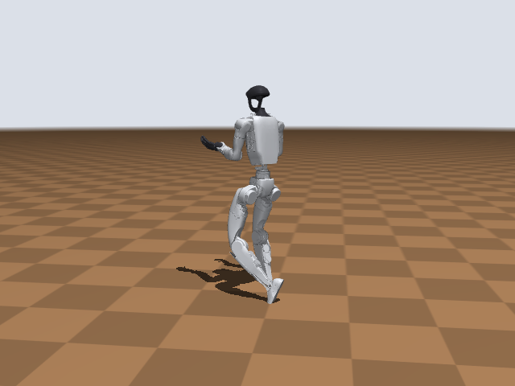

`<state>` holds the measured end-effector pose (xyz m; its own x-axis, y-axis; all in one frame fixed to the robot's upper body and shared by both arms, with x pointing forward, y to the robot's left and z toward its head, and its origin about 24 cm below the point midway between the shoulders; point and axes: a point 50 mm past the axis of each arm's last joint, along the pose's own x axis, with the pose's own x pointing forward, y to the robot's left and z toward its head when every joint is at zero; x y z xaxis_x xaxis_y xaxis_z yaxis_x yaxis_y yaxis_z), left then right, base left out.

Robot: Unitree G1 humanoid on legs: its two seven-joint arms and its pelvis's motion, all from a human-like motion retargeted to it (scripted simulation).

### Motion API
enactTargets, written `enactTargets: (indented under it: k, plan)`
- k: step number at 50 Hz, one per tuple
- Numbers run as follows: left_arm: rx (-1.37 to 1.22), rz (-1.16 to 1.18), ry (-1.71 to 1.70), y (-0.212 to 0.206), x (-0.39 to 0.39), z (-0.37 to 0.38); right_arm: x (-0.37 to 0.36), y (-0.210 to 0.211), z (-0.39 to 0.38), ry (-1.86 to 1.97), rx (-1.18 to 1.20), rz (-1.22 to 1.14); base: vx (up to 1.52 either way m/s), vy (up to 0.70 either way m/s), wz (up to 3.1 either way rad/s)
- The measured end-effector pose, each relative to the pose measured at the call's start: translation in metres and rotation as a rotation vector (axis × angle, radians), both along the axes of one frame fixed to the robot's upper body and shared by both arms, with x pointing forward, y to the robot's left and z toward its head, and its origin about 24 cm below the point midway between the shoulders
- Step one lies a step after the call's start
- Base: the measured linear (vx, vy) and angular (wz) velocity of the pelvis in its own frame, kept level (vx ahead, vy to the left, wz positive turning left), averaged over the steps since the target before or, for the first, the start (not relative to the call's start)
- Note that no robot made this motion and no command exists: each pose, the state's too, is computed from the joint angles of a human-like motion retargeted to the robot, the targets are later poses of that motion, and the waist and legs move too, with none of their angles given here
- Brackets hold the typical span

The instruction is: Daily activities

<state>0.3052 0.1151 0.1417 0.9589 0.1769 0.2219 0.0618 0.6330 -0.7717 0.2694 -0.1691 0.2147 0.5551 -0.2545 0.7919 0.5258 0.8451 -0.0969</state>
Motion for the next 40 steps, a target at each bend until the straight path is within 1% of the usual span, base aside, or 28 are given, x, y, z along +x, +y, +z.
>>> enactTargets:
  k: [5,13,19,28,40]
  plan:
    - [0.0,0.016,0.026,0.005,-0.008,-0.008,-0.005,-0.014,0.003,-0.045,0.141,-0.016,0.08,0.07,-0.61]
    - [-0.039,0.042,0.08,0.007,-0.016,-0.014,-0.007,-0.045,0.005,-0.111,0.394,-0.118,0.08,0.04,-0.41]
    - [-0.073,0.059,0.102,0.007,-0.018,-0.012,-0.007,-0.058,0.001,-0.135,0.524,-0.165,0.06,0.02,-0.31]
    - [-0.097,0.103,0.1,0.014,-0.022,-0.009,-0.006,-0.056,-0.003,-0.123,0.576,-0.134,0.05,0.02,-0.32]
    - [-0.11,0.173,0.086,0.03,-0.028,-0.009,0.002,-0.04,-0.005,-0.086,0.606,-0.027,0.04,0.03,-0.35]
